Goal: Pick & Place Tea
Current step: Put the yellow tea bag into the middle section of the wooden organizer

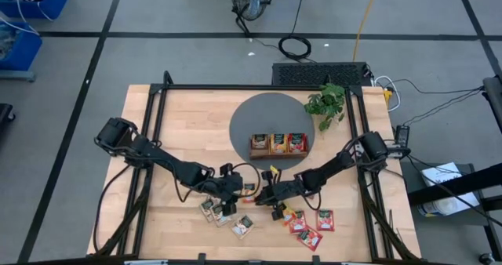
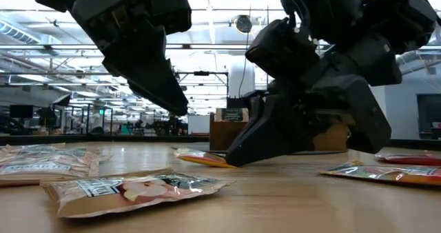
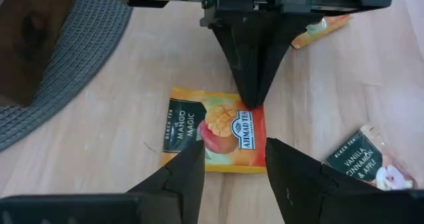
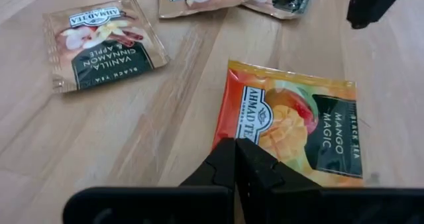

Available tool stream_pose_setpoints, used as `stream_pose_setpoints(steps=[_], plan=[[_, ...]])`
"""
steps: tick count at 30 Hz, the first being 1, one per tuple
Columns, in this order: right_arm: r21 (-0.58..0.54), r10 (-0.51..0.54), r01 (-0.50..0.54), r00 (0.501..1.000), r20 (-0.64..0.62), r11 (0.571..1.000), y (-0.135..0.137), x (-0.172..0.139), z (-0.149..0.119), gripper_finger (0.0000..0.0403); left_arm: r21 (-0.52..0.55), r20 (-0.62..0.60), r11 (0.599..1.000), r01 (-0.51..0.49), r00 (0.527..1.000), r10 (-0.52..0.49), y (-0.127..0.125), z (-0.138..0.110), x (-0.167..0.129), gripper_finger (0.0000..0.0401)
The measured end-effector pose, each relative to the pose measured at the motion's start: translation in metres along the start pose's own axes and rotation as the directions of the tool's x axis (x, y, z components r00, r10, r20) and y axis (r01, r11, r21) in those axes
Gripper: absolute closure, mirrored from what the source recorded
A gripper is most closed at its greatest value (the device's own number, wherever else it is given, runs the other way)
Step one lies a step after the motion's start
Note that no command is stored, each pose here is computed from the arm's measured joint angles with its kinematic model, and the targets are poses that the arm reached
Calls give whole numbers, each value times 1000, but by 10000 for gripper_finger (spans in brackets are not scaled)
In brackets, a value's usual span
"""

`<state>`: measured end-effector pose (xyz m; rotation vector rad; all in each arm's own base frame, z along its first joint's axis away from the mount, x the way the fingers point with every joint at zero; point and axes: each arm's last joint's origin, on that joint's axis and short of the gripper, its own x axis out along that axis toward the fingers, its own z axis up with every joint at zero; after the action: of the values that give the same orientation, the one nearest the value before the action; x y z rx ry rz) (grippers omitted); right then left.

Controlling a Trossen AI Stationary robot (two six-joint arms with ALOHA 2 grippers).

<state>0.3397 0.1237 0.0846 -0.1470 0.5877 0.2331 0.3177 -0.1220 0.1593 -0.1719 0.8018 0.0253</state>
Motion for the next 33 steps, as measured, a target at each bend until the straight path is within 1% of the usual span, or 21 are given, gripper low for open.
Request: stream_pose_setpoints(steps=[3, 6, 11, 14, 20, 24, 29, 31, 33], plan=[[19, 10, -9, 1000, -24, 1000, -1, 0, -2, 403, -21, 0, 998, -66, 998, 66, 3, -2, 0, 240], [30, 12, -11, 999, -36, 999, -1, 0, -3, 403, -86, -16, 988, -129, 992, 128, 9, -3, 1, 240], [56, 10, -5, 997, -81, 998, -2, 0, -7, 403, -197, -80, 964, -176, 983, 164, 17, -7, 1, 240], [58, 10, -5, 996, -84, 998, -2, 0, -8, 403, -271, -89, 940, -207, 978, 190, 20, -8, 1, 240], [67, 14, -7, 994, -110, 998, -4, 7, -19, 403, -314, -84, 929, -197, 980, 179, 21, -7, 2, 240], [79, 53, -44, 992, -118, 996, -6, 9, -22, 403, -338, -104, 925, -171, 984, 144, 22, -7, 4, 240], [74, 52, -43, 991, -120, 996, -6, 9, -22, 403, -342, -168, 927, -154, 981, 101, 24, -13, 12, 240], [74, 49, -39, 989, -140, 997, -7, 10, -26, 403, -348, -199, 920, -180, 973, 115, 27, -17, 16, 239], [78, 47, -36, 988, -145, 996, -8, 11, -28, 403, -363, -207, 915, -179, 972, 108, 29, -18, 22, 233]])
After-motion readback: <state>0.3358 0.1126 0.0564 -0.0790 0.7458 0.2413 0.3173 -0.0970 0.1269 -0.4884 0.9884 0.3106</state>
